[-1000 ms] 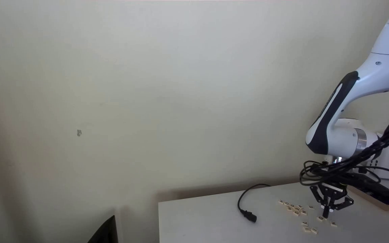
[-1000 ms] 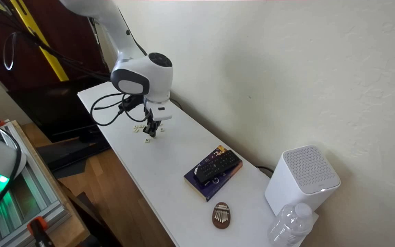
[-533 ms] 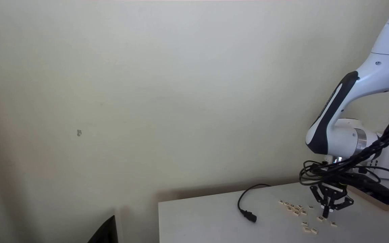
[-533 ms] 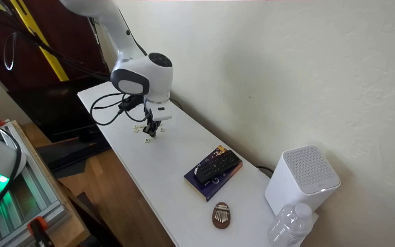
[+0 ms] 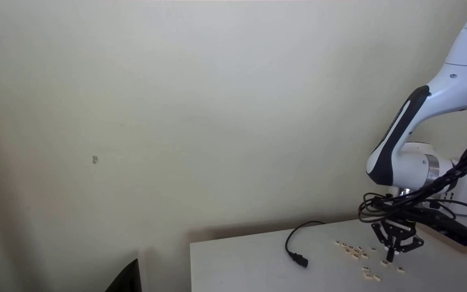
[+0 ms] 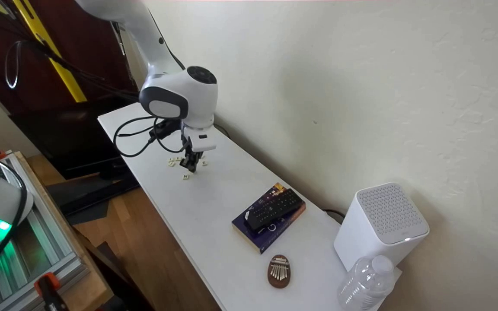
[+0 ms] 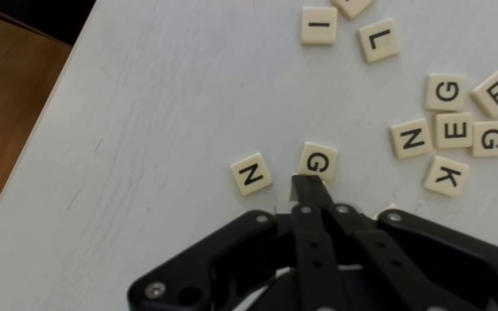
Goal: Arrange the small objects on the table
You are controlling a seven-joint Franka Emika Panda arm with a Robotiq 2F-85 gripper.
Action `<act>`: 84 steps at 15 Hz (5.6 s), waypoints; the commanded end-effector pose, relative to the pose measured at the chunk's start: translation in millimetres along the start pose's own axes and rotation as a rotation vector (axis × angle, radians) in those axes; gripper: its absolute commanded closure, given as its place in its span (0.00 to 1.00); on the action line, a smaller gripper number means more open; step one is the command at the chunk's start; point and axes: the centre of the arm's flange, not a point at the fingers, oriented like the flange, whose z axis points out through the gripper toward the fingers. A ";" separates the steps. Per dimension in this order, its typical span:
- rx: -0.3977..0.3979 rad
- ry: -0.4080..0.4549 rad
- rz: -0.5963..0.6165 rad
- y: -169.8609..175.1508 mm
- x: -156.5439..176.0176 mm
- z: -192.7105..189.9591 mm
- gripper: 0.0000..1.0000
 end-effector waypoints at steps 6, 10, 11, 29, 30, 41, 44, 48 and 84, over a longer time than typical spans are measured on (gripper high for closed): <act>0.035 0.033 -0.010 6.7 -14.5 -16.1 1.00; 0.021 0.030 -0.079 11.8 -20.5 -23.3 1.00; 0.009 0.032 -0.106 13.2 -22.8 -23.4 1.00; -0.175 0.135 -0.641 8.8 -46.8 -5.2 1.00; -0.184 0.135 -0.654 9.1 -46.8 -3.9 1.00; -0.187 0.152 -0.699 4.1 -45.2 13.8 1.00; -0.190 0.152 -0.701 4.7 -44.2 16.9 1.00; -0.179 0.151 -0.663 6.5 -37.4 18.7 1.00; 0.088 0.000 -0.121 13.5 16.4 7.6 1.00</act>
